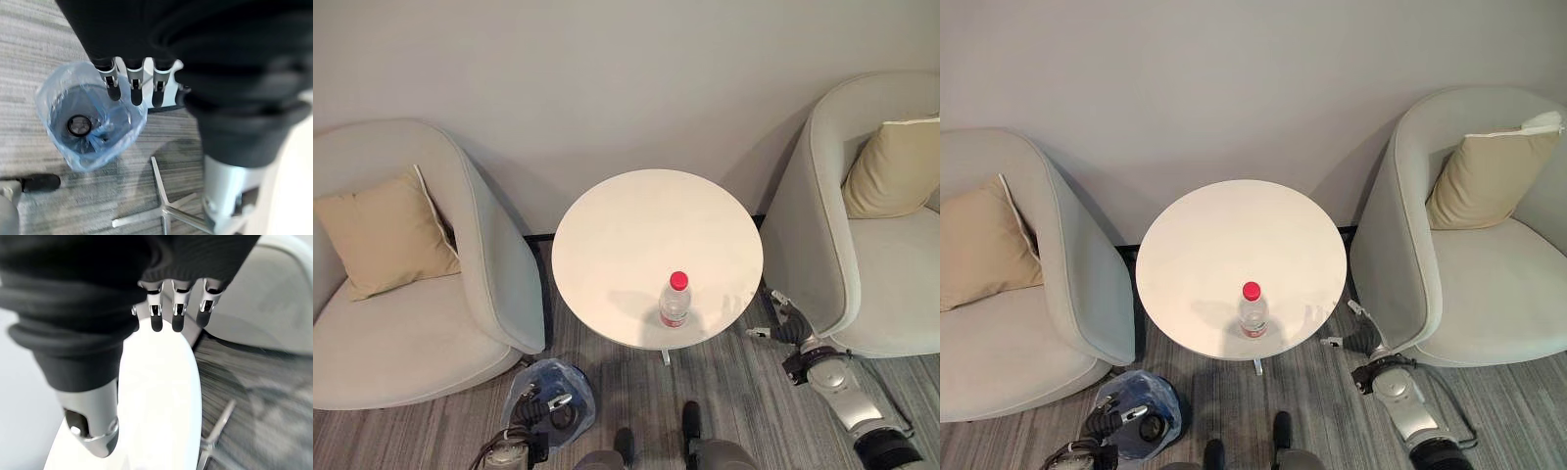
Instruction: Gather garbage on tea table into small bin, then transfer packed bag to large trash can.
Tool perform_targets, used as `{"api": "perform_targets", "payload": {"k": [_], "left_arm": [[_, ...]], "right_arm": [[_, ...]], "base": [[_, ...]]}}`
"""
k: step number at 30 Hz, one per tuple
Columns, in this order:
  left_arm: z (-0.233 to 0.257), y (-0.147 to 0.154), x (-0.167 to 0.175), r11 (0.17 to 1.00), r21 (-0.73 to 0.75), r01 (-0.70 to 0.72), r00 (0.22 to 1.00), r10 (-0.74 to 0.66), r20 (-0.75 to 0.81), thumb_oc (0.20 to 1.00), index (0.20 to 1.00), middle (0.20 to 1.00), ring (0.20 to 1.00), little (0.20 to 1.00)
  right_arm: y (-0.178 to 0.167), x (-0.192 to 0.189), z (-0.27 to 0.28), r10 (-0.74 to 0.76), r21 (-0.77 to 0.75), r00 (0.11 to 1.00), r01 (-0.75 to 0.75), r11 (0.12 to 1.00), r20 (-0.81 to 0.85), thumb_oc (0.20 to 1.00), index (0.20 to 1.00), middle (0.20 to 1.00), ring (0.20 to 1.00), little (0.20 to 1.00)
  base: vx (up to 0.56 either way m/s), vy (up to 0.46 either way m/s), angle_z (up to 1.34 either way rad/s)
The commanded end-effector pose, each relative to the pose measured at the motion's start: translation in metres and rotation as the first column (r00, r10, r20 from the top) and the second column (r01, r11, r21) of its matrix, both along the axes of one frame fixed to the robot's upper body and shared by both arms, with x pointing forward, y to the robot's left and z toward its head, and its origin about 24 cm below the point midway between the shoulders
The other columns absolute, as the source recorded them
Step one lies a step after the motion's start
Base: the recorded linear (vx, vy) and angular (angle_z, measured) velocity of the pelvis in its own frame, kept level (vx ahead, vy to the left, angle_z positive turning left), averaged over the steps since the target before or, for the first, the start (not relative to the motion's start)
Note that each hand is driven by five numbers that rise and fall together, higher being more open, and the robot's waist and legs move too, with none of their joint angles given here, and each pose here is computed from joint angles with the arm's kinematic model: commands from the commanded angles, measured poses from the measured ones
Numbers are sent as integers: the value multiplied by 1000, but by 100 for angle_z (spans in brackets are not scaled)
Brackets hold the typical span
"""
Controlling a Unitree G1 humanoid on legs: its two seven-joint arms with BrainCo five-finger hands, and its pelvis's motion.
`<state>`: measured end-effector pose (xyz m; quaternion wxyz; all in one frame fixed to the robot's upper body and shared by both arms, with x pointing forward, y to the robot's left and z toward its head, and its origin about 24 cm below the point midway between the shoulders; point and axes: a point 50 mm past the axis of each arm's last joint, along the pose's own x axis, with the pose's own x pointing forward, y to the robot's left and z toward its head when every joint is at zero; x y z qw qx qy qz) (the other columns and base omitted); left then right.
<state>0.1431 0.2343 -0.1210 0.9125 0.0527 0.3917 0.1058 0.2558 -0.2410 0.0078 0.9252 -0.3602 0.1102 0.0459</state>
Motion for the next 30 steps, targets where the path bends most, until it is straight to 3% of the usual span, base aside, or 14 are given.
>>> {"api": "perform_targets", "payload": {"k": [1,9,26,27,28,30], "left_arm": [[7,9,10,994,75,81,996,-84,27,1000,1000,1000,1000,1000],[0,6,-1,994,63,93,996,-92,-15,1000,1000,1000,1000,1000],[-4,5,-11,994,56,92,995,-89,-42,1000,1000,1000,1000,1000],[-3,4,-11,994,56,92,995,-89,-39,1000,1000,1000,1000,1000],[-3,5,-10,994,57,90,995,-88,-36,1000,1000,1000,1000,1000],[-2,4,-10,995,55,84,996,-83,-31,1000,1000,1000,1000,1000]], "right_arm": [[28,8,12,171,-19,984,-170,985,53,1000,1000,1000,1000,1000],[57,20,21,293,-35,952,-291,956,83,1000,1000,1000,1000,1000],[98,48,22,257,55,957,-266,962,133,1000,1000,1000,1000,1000],[97,48,21,241,66,961,-251,966,134,633,633,633,633,633],[97,49,21,224,80,965,-236,969,137,200,200,200,200,200],[95,50,19,176,121,974,-193,974,142,200,200,200,200,200]], "base": [[54,-71,16],[45,-15,17],[13,24,17],[-13,25,29],[-3,29,28],[-2,31,21]]}}
